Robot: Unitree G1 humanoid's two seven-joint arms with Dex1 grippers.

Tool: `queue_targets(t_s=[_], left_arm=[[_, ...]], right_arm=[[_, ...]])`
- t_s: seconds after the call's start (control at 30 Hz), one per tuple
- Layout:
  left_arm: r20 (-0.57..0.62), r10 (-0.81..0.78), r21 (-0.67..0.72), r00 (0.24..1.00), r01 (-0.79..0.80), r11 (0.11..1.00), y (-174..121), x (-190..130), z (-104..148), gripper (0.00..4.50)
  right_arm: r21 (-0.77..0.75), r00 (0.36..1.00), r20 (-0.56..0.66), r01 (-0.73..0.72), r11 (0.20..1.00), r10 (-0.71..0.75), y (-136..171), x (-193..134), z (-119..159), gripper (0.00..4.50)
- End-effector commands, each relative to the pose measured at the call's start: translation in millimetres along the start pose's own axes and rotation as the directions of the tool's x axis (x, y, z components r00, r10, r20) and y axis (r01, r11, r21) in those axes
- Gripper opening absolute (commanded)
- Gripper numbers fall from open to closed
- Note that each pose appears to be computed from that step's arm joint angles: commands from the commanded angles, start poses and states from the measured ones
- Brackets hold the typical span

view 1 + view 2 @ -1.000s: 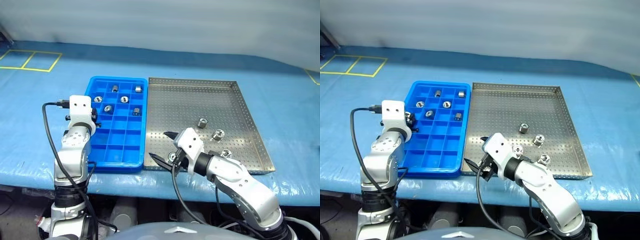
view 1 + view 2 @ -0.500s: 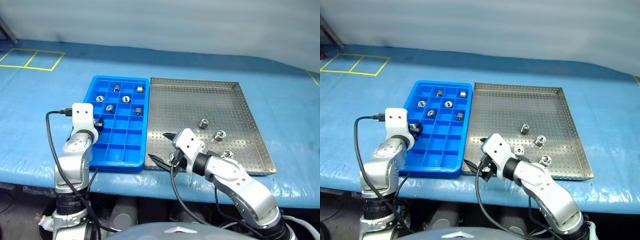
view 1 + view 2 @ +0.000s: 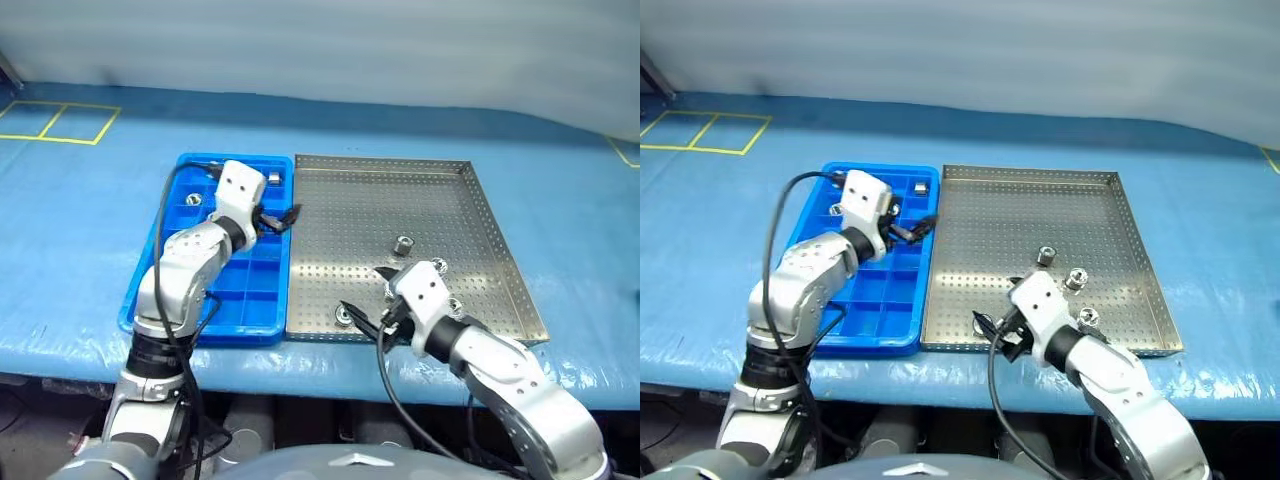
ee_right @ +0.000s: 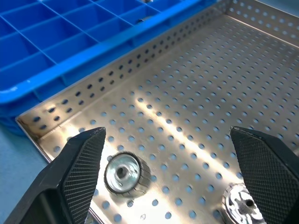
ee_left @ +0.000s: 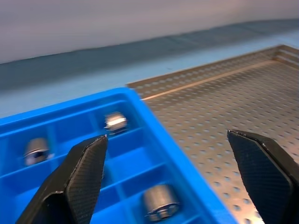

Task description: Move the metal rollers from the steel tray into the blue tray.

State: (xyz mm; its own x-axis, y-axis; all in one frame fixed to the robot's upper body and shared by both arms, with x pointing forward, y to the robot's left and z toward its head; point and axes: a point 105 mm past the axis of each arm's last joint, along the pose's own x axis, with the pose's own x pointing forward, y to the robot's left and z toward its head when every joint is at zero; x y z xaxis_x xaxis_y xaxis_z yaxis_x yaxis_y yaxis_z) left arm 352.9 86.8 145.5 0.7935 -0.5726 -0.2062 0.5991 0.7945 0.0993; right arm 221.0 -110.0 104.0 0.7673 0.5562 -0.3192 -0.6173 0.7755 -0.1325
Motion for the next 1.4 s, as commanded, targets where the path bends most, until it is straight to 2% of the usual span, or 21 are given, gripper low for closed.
queue_targets(t_s=[0.03,0.2,0.33,0.47,0.77,0.9,1.27,1.4], left_arm=[[0.040,-0.152,0.049,0.988,0.150,0.988,-21,19,19,4.46],[0.035,-0.311,0.066,0.950,0.309,0.949,-56,50,26,4.46],[-0.002,-0.383,0.081,0.924,0.382,0.920,-77,65,20,4.46],[-0.063,-0.505,0.123,0.861,0.509,0.852,-99,65,9,4.46],[-0.169,-0.641,0.186,0.748,0.663,0.725,-128,58,-15,4.46],[-0.212,-0.664,0.206,0.717,0.697,0.687,-138,58,-24,4.46],[-0.279,-0.652,0.205,0.705,0.707,0.677,-148,65,-42,4.46],[-0.332,-0.657,0.196,0.676,0.731,0.653,-152,65,-55,4.46]], right_arm=[[-0.018,0.997,0.033,0.077,0.997,-0.077,-9,-14,8,4.50],[-0.001,0.993,0.018,0.120,0.993,-0.120,-10,-20,3,4.50],[0.011,0.990,0.015,0.143,0.990,-0.143,-10,-22,1,4.50],[0.024,0.987,0.011,0.160,0.987,-0.161,-6,-26,-1,4.50],[0.045,0.982,-0.037,0.186,0.981,-0.185,-2,-36,-11,4.50],[0.047,0.980,-0.044,0.195,0.980,-0.193,-3,-36,-13,4.50],[0.058,0.978,-0.035,0.206,0.977,-0.205,-1,-35,-13,4.50],[0.056,0.978,-0.026,0.206,0.977,-0.205,-2,-34,-11,4.50]])
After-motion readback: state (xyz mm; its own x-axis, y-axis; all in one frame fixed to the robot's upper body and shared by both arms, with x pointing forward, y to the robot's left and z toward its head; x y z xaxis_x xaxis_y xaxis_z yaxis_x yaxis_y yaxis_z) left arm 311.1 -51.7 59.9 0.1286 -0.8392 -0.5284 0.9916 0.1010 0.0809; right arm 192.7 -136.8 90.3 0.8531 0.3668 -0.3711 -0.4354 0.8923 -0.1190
